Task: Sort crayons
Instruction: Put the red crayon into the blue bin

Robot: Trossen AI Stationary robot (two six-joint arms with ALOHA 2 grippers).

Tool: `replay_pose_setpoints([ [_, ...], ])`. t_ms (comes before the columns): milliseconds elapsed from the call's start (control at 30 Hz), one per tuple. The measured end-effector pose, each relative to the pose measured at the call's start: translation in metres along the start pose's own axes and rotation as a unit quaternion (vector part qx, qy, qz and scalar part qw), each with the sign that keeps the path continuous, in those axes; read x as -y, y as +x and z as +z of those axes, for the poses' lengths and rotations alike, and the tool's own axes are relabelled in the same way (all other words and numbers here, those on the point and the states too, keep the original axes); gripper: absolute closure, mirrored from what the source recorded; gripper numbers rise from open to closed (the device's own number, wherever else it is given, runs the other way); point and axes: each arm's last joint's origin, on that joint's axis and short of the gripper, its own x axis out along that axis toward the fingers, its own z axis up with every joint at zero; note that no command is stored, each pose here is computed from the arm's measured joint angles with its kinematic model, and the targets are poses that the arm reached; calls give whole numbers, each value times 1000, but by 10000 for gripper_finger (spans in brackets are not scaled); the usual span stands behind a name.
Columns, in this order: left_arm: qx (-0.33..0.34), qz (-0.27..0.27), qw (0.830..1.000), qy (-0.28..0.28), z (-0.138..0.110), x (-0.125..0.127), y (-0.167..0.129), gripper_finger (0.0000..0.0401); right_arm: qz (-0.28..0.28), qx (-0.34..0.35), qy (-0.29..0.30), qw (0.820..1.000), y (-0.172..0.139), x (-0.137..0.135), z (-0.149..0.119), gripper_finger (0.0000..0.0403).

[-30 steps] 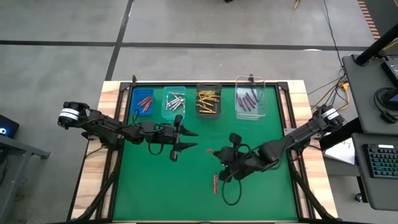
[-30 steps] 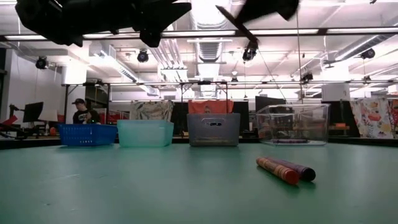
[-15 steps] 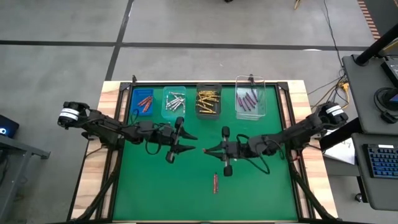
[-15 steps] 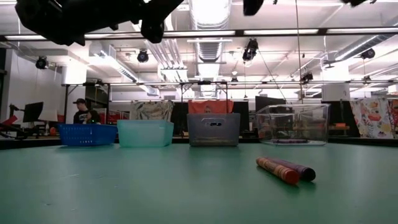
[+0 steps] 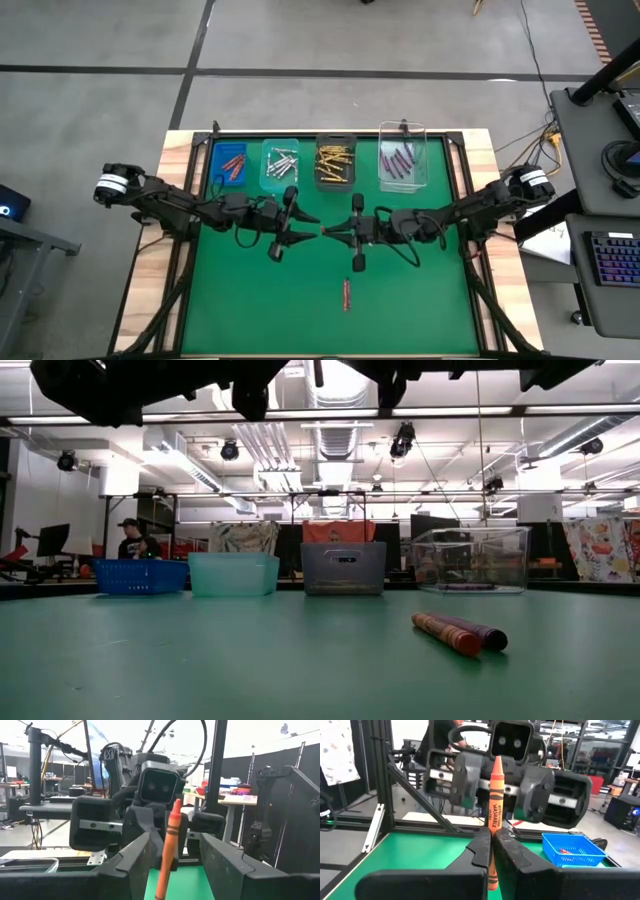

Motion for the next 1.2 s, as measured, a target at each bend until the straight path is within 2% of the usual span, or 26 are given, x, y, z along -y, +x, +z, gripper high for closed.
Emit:
replay_pose_setpoints([
  [200, 3, 15, 1000, 2, 0, -2, 8, 248, -4, -1, -1, 1000, 1, 3, -1, 394],
  [500, -5, 19, 1000, -6, -9, -5, 36, 248, -4, -17, -9, 1000, 1, 4, -4, 394],
  [767, -9, 21, 1000, -3, -12, -6, 36, 254, -3, -28, -12, 1000, 1, 3, -6, 394],
  [900, -9, 35, 999, -1, -12, -6, 35, 285, -3, -29, -12, 1000, 1, 3, -6, 394],
  [1200, -9, 37, 999, 4, -12, -6, 35, 392, -4, -30, 3, 1000, 1, 4, -7, 387],
])
